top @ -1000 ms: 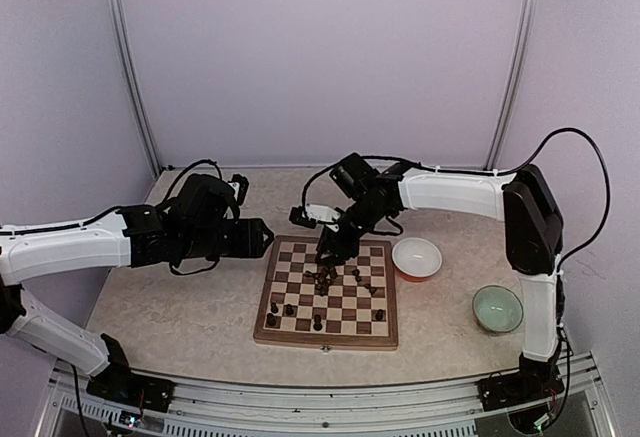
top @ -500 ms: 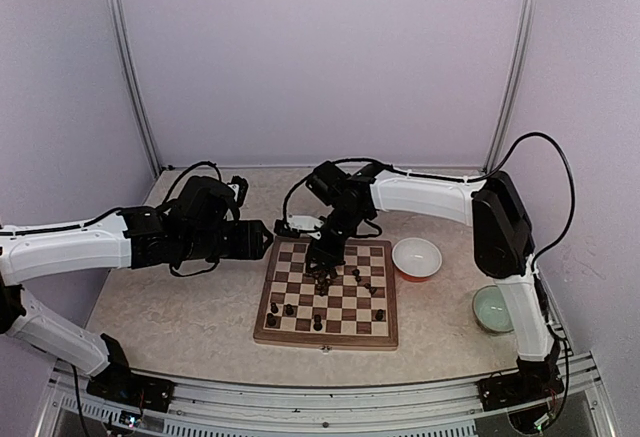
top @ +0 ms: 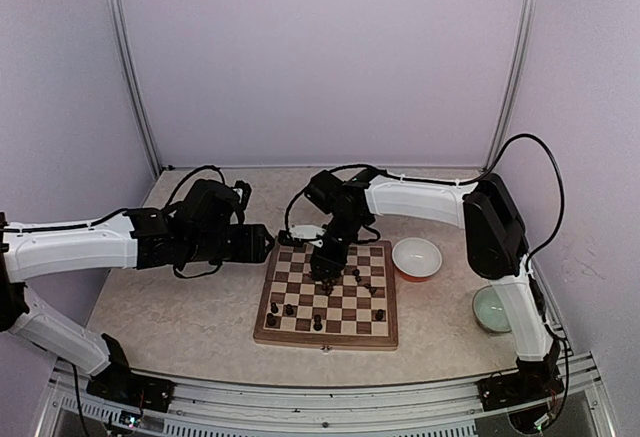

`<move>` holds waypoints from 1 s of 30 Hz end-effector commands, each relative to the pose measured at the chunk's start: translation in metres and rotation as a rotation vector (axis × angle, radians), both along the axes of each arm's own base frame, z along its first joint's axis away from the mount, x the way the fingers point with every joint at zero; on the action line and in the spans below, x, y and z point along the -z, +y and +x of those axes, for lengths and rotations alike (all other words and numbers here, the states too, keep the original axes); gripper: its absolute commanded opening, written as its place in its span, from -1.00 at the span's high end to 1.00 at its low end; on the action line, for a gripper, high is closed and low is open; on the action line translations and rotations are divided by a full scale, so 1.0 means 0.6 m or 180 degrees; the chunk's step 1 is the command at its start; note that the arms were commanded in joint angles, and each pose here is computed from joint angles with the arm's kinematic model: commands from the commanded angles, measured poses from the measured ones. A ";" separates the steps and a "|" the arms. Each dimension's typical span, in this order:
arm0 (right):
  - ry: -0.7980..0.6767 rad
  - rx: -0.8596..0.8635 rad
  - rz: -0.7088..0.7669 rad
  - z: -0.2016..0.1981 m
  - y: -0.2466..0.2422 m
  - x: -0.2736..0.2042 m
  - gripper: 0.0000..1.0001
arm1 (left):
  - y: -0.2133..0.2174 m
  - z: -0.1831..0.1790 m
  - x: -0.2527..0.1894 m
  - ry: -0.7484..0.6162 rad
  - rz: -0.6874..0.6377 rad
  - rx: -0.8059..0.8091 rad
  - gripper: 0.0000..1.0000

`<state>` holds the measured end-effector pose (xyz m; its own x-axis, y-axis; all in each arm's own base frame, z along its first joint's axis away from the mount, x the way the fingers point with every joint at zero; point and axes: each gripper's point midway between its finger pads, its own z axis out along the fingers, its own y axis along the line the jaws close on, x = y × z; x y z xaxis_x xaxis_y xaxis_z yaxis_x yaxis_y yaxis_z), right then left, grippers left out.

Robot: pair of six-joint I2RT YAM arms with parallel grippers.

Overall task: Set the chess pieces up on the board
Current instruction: Pick up the rook from the chessboard, then pass from the right arm to the left

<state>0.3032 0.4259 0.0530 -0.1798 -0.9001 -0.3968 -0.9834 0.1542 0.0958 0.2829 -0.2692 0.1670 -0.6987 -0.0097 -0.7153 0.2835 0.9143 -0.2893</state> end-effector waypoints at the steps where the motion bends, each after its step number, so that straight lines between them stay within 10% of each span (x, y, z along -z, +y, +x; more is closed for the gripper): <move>1: 0.0062 0.0011 -0.0166 -0.011 -0.003 0.027 0.24 | -0.008 0.001 0.007 0.0026 -0.0031 0.0018 -0.29; 18: -0.0202 -0.0118 0.0244 -0.005 0.023 -0.040 0.75 | -0.008 0.004 0.016 0.0043 -0.0228 -0.0025 -0.30; 30: -0.0393 -0.0371 0.0888 -0.034 0.034 -0.118 0.88 | -0.034 0.004 0.011 0.0122 -0.1251 0.0129 -0.17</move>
